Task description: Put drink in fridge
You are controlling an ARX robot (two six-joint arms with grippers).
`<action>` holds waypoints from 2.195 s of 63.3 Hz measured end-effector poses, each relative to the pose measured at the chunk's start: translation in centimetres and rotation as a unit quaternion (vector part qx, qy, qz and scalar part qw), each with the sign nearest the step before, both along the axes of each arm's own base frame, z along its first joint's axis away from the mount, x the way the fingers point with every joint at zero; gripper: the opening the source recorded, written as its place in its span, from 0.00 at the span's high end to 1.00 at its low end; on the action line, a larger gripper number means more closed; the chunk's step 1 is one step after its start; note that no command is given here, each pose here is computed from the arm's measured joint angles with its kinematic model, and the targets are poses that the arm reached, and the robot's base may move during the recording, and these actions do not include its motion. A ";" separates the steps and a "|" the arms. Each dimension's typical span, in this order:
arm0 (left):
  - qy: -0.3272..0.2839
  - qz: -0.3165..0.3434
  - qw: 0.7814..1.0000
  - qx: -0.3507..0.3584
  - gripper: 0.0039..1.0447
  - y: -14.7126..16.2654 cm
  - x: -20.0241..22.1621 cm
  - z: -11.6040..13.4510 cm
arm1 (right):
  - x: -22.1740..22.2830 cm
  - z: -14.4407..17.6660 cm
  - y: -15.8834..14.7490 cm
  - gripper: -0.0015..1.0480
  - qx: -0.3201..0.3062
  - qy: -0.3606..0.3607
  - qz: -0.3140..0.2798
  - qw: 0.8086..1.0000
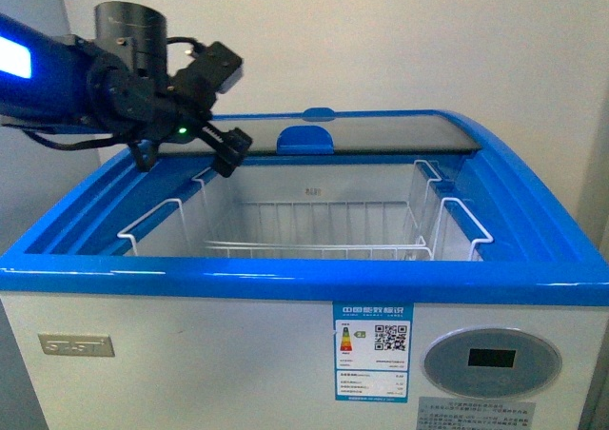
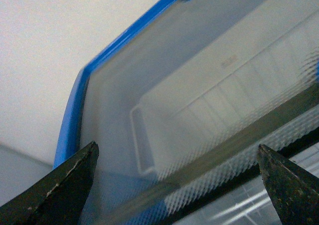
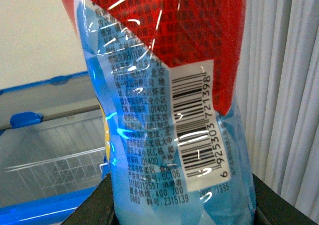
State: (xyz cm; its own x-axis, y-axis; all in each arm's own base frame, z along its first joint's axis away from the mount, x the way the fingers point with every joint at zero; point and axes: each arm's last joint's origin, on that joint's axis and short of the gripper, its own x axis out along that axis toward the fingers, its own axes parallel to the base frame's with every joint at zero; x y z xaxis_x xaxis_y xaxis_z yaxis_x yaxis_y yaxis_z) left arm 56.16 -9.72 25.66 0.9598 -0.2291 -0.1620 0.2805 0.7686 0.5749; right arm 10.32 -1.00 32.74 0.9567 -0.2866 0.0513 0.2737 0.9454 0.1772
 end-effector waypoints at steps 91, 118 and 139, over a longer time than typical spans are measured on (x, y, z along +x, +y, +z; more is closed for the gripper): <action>-0.038 0.136 0.940 -0.310 0.98 9.7 -41.3 -8.1 | 34.4 -3.4 16.0 0.61 -0.652 0.245 0.396 0.599; -0.045 0.134 0.940 -0.311 0.98 9.7 -43.1 -8.7 | 38.6 -9.4 16.7 0.61 -0.673 0.239 0.351 0.606; -0.049 0.133 0.940 -0.312 0.98 9.7 -44.3 -8.5 | 38.4 -10.0 17.1 0.16 -0.668 0.228 0.356 0.612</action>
